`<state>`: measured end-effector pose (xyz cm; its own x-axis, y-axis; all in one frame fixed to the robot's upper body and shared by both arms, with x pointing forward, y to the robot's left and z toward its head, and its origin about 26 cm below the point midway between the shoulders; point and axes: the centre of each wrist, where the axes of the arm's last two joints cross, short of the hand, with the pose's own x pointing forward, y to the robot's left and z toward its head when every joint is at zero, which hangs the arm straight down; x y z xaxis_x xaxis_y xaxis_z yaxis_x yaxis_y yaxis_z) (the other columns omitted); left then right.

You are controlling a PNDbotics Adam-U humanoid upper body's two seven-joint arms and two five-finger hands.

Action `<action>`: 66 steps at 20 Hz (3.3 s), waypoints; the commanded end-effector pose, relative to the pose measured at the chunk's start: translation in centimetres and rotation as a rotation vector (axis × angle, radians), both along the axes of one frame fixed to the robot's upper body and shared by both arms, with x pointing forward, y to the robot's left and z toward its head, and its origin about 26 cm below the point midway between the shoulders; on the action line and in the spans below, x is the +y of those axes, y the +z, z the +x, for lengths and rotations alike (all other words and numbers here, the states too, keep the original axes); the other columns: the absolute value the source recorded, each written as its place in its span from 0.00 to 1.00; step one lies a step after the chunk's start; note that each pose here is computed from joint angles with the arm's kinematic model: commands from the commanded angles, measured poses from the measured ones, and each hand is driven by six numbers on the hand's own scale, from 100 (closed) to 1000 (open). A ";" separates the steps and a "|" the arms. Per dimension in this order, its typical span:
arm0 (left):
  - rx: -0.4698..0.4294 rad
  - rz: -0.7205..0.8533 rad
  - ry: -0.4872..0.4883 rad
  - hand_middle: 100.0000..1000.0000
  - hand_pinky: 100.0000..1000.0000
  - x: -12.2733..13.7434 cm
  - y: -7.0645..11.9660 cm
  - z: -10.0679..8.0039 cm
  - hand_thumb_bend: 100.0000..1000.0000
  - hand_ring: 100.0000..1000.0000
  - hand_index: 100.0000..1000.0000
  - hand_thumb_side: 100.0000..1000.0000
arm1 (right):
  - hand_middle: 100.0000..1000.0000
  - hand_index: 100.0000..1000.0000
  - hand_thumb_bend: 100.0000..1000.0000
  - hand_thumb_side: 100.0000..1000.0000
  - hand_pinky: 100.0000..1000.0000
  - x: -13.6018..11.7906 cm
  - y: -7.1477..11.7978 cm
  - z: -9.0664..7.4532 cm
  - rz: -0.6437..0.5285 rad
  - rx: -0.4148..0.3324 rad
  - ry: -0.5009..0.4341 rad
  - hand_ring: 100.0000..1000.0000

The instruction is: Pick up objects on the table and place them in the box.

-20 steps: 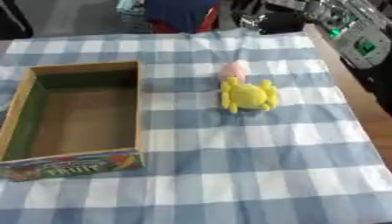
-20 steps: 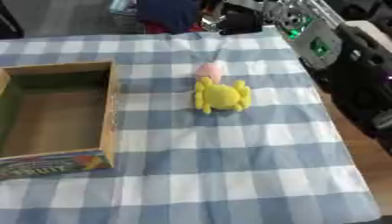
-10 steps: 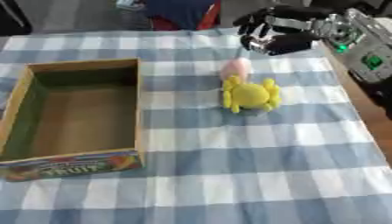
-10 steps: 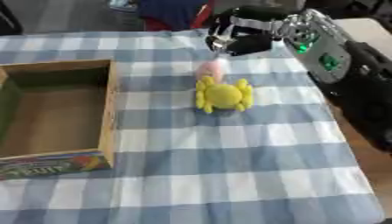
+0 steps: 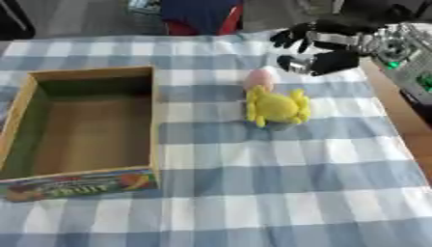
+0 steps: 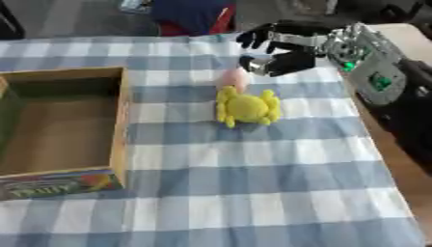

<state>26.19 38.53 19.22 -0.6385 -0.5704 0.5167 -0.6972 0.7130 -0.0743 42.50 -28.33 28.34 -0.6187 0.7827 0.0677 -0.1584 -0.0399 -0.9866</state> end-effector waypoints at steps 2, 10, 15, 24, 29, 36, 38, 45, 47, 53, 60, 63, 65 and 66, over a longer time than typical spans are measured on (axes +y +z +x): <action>-0.025 0.030 0.001 0.48 0.31 0.0 1.1 -0.2 0.38 0.55 0.81 0.52 | 0.92 1.00 0.37 0.98 0.78 -1.4 1.2 -0.3 -0.053 -0.043 -0.027 0.91; -0.024 0.028 -0.001 0.48 0.31 0.0 1.1 -0.2 0.38 0.55 0.81 0.52 | 0.92 1.00 0.42 0.94 0.78 -1.7 0.3 -0.5 -0.089 -0.011 -0.006 0.92; -0.025 0.027 -0.003 0.48 0.31 0.0 1.1 -0.2 0.38 0.55 0.81 0.52 | 0.92 1.00 0.37 0.90 0.78 -1.6 -0.3 -0.9 -0.104 0.006 0.002 0.92; -0.028 0.025 -0.007 0.48 0.31 -0.1 1.2 -0.1 0.38 0.55 0.81 0.52 | 0.90 1.00 0.33 0.86 0.76 -1.2 -1.8 -1.0 -0.132 0.026 -0.005 0.90; -0.027 0.024 -0.009 0.48 0.31 -0.2 1.1 -0.1 0.38 0.55 0.81 0.52 | 0.88 1.00 0.34 0.86 0.74 -0.6 -2.2 -1.0 -0.156 -0.032 0.013 0.88; -0.028 0.021 -0.015 0.48 0.30 -0.3 1.1 0.0 0.38 0.55 0.81 0.51 | 0.84 1.00 0.36 0.86 0.73 0.2 -3.2 -1.2 -0.215 -0.137 0.050 0.88; -0.027 0.021 -0.016 0.48 0.30 -0.3 1.1 0.0 0.38 0.55 0.81 0.51 | 0.83 1.00 0.37 0.86 0.73 0.3 -3.8 -1.1 -0.235 -0.139 0.055 0.88; -0.027 0.020 -0.016 0.48 0.30 -0.3 1.1 0.0 0.38 0.55 0.81 0.51 | 0.83 1.00 0.35 0.87 0.73 -0.3 -4.8 -0.9 -0.264 -0.132 0.040 0.88; -0.028 0.020 -0.016 0.48 0.30 -0.3 1.1 0.0 0.38 0.55 0.81 0.51 | 0.83 1.00 0.35 0.87 0.73 -0.5 -4.9 -1.0 -0.263 -0.131 0.035 0.88; -0.028 0.019 -0.018 0.48 0.30 -0.3 1.1 0.0 0.38 0.55 0.81 0.51 | 0.83 1.00 0.35 0.88 0.73 -0.5 -4.9 -1.0 -0.265 -0.138 0.019 0.88; -0.027 0.019 -0.020 0.48 0.30 -0.4 1.0 0.0 0.38 0.55 0.80 0.51 | 0.82 1.00 0.32 0.90 0.73 -0.6 -5.1 -0.8 -0.264 -0.136 0.003 0.88; -0.026 0.017 -0.021 0.48 0.30 -0.4 1.0 0.0 0.37 0.55 0.80 0.51 | 0.80 1.00 0.30 0.90 0.73 -0.4 -5.2 -0.7 -0.263 -0.132 0.000 0.88; -0.026 0.017 -0.021 0.48 0.30 -0.4 1.0 0.0 0.37 0.55 0.80 0.51 | 0.79 1.00 0.29 0.89 0.72 -0.3 -5.3 -0.7 -0.266 -0.128 -0.002 0.88; -0.026 0.017 -0.022 0.48 0.30 -0.4 1.0 0.0 0.37 0.55 0.80 0.51 | 0.79 1.00 0.29 0.89 0.72 -0.3 -5.3 -0.6 -0.268 -0.126 -0.003 0.88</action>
<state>26.43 38.25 19.40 -0.6494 -0.5572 0.5176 -0.6856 0.7234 -0.0815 41.81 -28.31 21.80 -0.6230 0.7579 -0.1935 -0.0630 -0.2952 -0.9534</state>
